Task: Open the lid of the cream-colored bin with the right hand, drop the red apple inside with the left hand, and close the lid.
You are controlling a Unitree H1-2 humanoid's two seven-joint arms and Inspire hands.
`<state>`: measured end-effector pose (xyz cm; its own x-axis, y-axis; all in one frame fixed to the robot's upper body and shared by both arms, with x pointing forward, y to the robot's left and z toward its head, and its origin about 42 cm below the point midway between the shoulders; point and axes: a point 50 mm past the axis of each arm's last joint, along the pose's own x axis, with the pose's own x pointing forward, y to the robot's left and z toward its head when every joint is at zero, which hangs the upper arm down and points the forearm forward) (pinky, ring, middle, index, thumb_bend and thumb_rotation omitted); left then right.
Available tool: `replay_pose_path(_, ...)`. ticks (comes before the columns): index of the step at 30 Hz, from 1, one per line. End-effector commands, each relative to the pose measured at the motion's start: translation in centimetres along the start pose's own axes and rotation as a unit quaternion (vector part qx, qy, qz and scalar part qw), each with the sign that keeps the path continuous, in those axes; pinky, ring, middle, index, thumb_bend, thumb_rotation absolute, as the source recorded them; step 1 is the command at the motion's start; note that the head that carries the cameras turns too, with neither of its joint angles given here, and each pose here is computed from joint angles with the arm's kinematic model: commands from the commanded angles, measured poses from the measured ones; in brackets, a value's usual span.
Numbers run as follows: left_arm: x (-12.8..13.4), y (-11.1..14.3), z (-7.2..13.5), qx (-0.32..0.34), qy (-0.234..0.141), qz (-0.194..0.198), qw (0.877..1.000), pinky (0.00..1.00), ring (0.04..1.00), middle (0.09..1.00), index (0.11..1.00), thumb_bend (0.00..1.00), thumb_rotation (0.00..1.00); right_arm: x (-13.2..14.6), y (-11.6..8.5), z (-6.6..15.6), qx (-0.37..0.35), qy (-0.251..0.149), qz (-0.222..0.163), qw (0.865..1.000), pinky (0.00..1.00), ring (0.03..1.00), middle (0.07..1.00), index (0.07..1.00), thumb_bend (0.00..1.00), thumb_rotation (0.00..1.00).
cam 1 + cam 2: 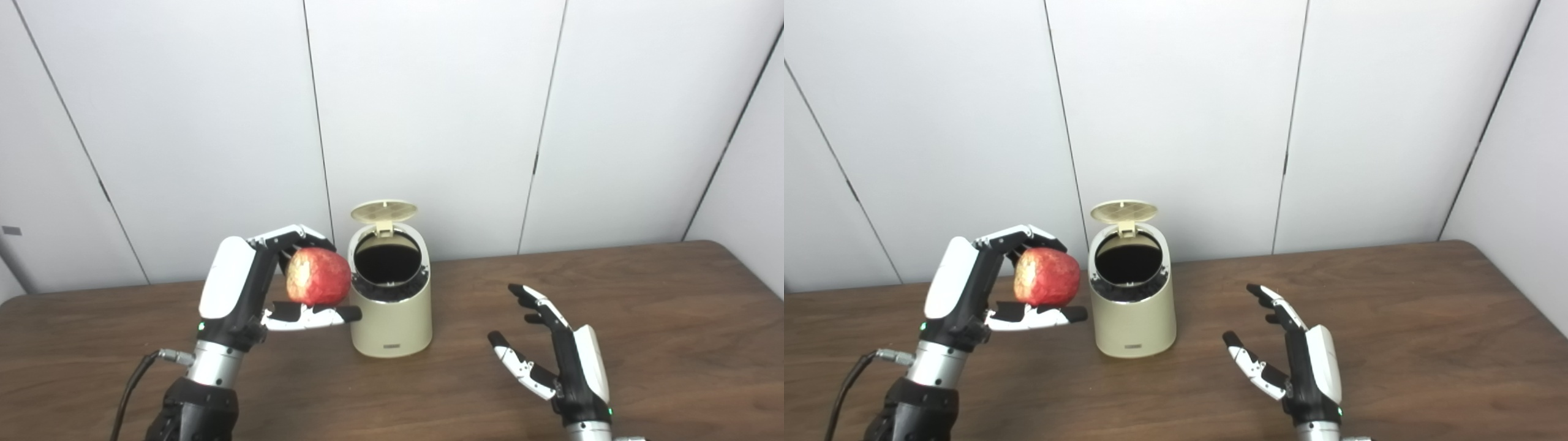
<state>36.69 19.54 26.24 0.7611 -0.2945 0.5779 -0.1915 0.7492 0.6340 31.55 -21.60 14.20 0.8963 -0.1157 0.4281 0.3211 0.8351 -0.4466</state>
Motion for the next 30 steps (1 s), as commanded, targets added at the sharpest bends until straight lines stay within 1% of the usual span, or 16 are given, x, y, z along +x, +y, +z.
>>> replay_pose_path(1, 2.2, 0.6, 0.8, 0.001, -0.026, 0.029, 0.999, 0.33, 0.435, 0.505, 0.505, 0.47, 0.00, -0.4, 1.1, 0.1, 0.017, -0.002, -0.001, 1.000, 0.70, 0.795, 0.809, 0.797, 0.24, 0.45)
replay_pose_path(5, 3.1, -0.5, 1.0, -0.011, -0.012, 0.030, 0.999, 0.33, 0.427, 0.499, 0.503, 0.47, 0.00, -0.4, 1.1, -0.1, 0.018, -0.004, 0.001, 1.000, 0.70, 0.796, 0.810, 0.795, 0.24, 0.44)
replay_pose_path(8, 3.7, -1.4, 1.1, -0.032, 0.004, 0.036, 0.999, 0.35, 0.428, 0.493, 0.497, 0.48, 0.00, -0.4, 1.1, -0.1, 0.016, -0.005, 0.001, 1.000, 0.70, 0.794, 0.809, 0.795, 0.24, 0.46)
replay_pose_path(13, 5.1, -3.2, 1.1, -0.046, 0.013, 0.046, 0.998, 0.37, 0.438, 0.490, 0.491, 0.48, 0.00, -0.5, 1.1, -0.2, 0.011, -0.002, 0.003, 1.000, 0.70, 0.794, 0.808, 0.794, 0.25, 0.48)
replay_pose_path(16, 5.9, -4.4, 0.9, -0.054, 0.029, 0.047, 0.997, 0.36, 0.436, 0.487, 0.493, 0.48, 0.00, -0.6, 1.2, -0.2, 0.012, -0.001, 0.002, 1.000, 0.70, 0.793, 0.807, 0.793, 0.25, 0.48)
replay_pose_path(19, 6.7, -5.6, 0.5, -0.065, 0.046, 0.043, 0.996, 0.36, 0.439, 0.489, 0.493, 0.48, 0.00, -0.6, 1.3, -0.1, 0.014, 0.000, 0.002, 1.000, 0.70, 0.790, 0.806, 0.790, 0.25, 0.46)
replay_pose_path(21, 7.2, -6.2, 0.2, -0.064, 0.054, 0.040, 0.996, 0.36, 0.441, 0.492, 0.494, 0.48, 0.00, -0.7, 1.3, -0.1, 0.015, 0.000, 0.002, 1.000, 0.70, 0.791, 0.807, 0.791, 0.24, 0.45)
replay_pose_path(24, 7.8, -7.3, -0.3, -0.055, 0.063, 0.034, 0.996, 0.35, 0.427, 0.481, 0.506, 0.48, 0.00, -0.7, 1.5, -0.1, 0.018, -0.001, 0.003, 1.000, 0.70, 0.796, 0.810, 0.795, 0.24, 0.40)
replay_pose_path(30, 8.2, -8.3, -1.2, -0.040, 0.079, 0.021, 0.996, 0.36, 0.418, 0.469, 0.509, 0.48, 0.00, -0.8, 1.6, 0.2, 0.017, 0.001, 0.005, 1.000, 0.70, 0.799, 0.812, 0.798, 0.23, 0.42)
